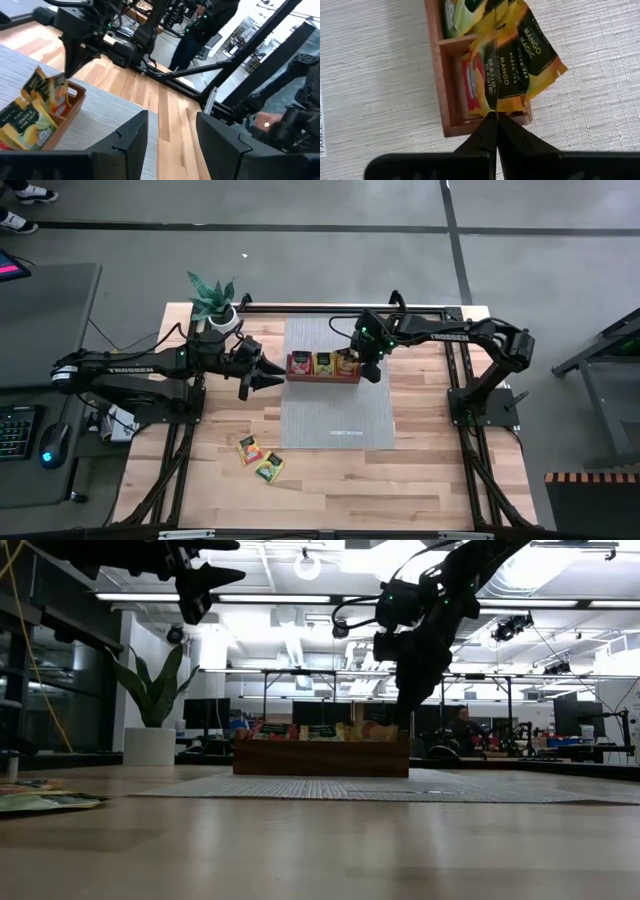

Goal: Pick & Place Tea
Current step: Put the orange tea bag into the right section of the wooden organizer

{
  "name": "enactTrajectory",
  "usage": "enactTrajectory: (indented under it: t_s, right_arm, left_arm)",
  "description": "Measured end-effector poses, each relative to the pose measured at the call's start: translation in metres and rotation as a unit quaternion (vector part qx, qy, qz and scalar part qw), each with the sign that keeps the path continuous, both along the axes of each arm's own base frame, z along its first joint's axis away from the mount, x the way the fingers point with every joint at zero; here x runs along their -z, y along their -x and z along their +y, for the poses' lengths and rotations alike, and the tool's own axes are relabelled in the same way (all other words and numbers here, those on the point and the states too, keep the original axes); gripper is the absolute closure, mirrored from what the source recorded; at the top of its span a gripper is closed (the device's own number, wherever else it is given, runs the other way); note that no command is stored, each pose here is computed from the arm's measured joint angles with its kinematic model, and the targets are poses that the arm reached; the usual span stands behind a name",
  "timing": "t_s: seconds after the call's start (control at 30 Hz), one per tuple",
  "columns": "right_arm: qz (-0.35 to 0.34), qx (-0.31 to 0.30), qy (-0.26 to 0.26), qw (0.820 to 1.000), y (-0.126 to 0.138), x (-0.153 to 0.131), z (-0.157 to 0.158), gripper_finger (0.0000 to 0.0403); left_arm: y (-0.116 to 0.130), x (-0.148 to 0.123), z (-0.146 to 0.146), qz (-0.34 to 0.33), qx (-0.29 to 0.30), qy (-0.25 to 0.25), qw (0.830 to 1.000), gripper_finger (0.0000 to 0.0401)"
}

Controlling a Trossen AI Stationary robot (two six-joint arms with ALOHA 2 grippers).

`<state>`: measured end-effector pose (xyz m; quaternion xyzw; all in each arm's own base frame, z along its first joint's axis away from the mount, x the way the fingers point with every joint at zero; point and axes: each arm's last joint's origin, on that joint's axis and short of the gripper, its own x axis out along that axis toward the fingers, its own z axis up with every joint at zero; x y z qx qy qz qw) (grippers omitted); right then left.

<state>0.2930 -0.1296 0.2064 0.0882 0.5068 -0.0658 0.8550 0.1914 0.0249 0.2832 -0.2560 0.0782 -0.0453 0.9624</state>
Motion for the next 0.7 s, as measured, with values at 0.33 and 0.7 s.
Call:
enactTrajectory:
  t_s: [0.33, 0.7]
  right_arm:
    - [0.005, 0.003, 0.001, 1.000, 0.0005, -0.0002, 0.0001, 0.0402]
    - [0.005, 0.015, -0.007, 1.000, 0.0006, -0.0001, 0.0002, 0.0402]
  left_arm:
    - [0.0001, 0.0001, -0.0003, 0.000, 0.008, 0.000, 1.000, 0.0236]
    - [0.0003, 0.0008, -0.0008, 0.003, 0.016, 0.001, 1.000, 0.0236]
